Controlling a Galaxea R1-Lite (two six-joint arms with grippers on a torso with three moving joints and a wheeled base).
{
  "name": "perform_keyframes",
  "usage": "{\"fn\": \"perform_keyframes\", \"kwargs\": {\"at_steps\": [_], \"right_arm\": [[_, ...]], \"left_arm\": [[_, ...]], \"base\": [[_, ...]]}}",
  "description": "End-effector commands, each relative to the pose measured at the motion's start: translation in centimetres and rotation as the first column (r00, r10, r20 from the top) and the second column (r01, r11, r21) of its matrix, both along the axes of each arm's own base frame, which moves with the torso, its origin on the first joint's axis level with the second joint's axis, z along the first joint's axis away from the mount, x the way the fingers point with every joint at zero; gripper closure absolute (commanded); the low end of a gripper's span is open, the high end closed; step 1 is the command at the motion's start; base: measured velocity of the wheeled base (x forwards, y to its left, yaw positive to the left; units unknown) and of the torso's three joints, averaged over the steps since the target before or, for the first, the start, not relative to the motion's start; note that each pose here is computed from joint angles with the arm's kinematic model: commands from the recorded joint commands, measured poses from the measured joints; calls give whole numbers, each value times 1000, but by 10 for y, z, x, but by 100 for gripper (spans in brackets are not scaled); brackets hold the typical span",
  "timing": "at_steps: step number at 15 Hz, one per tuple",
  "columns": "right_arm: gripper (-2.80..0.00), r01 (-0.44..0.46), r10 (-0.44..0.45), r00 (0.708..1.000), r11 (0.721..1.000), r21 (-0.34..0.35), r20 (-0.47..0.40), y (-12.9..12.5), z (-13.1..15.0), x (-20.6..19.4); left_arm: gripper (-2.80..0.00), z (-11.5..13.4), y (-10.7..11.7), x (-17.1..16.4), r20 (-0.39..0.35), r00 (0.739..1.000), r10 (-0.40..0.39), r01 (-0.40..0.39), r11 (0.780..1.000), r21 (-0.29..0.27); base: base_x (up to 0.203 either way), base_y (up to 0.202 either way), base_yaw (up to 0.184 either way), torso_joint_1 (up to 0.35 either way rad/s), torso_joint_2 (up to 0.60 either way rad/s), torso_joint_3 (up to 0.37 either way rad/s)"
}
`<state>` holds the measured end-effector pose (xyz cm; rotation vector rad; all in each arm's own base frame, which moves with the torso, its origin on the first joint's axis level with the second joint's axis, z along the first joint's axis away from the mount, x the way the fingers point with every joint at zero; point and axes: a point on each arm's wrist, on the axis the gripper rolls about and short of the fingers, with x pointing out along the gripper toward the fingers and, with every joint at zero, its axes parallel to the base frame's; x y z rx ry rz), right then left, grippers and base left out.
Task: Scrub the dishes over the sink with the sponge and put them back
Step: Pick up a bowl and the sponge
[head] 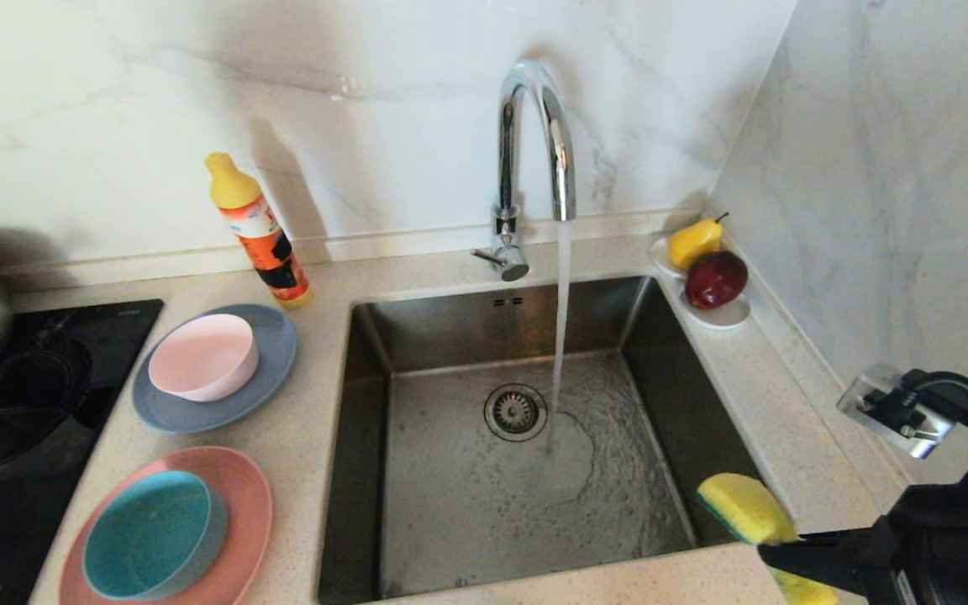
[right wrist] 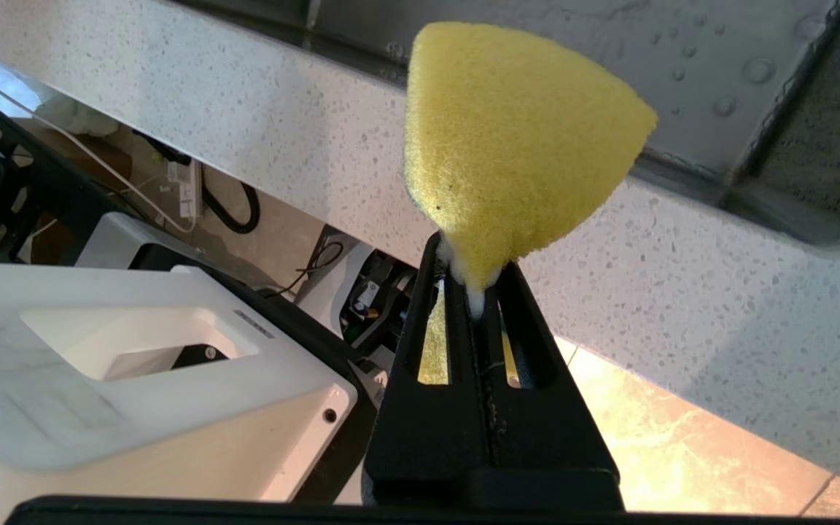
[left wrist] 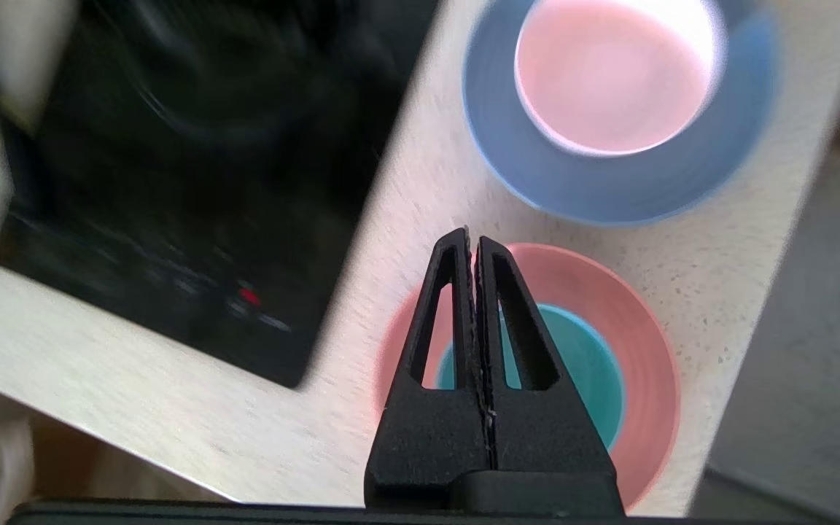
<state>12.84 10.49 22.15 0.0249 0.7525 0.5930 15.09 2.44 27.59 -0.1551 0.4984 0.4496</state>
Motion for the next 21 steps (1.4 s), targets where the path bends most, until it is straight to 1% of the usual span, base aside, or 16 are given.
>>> {"fn": "perform_keyframes", "kwargs": {"at_steps": [1,2,3,4,6,8,11,13,15,16,18,19,21], "right_arm": [[0,-1,1,1000,1000,-4,-7,2,-1,2],[0,-1,0,1000,1000,-5,-9,2,-2,2],[0,0,0,1000,1000,-6,-10,2,-3,2],[0,0,0,1000,1000,-9,-13,2,-4,2],[0,0,-1,1000,1000,-14,-19,2,-5,3],[0,1,-2,1000,1000,-17,-23,3,-6,5],[0,2,-3,999,1000,-23,-32,4,-8,6],[0,4,-5,999,1000,-26,-36,5,-9,7],[0,7,-8,999,1000,-28,-38,5,-10,8],[0,9,-10,999,1000,-26,-38,5,-9,8],[0,18,-19,999,999,-30,-40,4,-10,11],[0,19,-21,999,999,-32,-42,5,-10,11],[0,18,-20,999,999,-35,-50,6,-12,13]], "left_arm": [[0,-28,30,67,-201,979,35,-61,991,-121],[0,-36,44,77,-238,970,39,-85,978,-189],[0,-43,55,83,-262,964,45,-111,964,-243],[-280,-50,63,88,-281,958,49,-133,948,-287],[-280,-59,72,93,-285,958,41,-150,915,-374],[-280,-61,72,94,-274,961,24,-144,894,-425],[-280,-72,75,102,-303,952,29,-170,876,-451],[-280,-81,78,110,-309,950,40,-189,864,-467],[-280,-89,79,116,-299,954,25,-177,853,-492],[-280,-89,80,118,-286,958,33,-180,846,-503],[-280,-90,81,122,-267,963,35,-172,844,-508],[-280,-90,81,124,-250,968,23,-154,841,-518],[-280,-92,81,127,-249,968,9,-144,835,-531]], "base": [[0,0,0,0,0,0],[0,0,0,0,0,0],[0,0,0,0,0,0],[0,0,0,0,0,0],[0,0,0,0,0,0],[0,0,0,0,0,0],[0,0,0,0,0,0],[0,0,0,0,0,0],[0,0,0,0,0,0],[0,0,0,0,0,0],[0,0,0,0,0,0],[0,0,0,0,0,0],[0,0,0,0,0,0]]}}
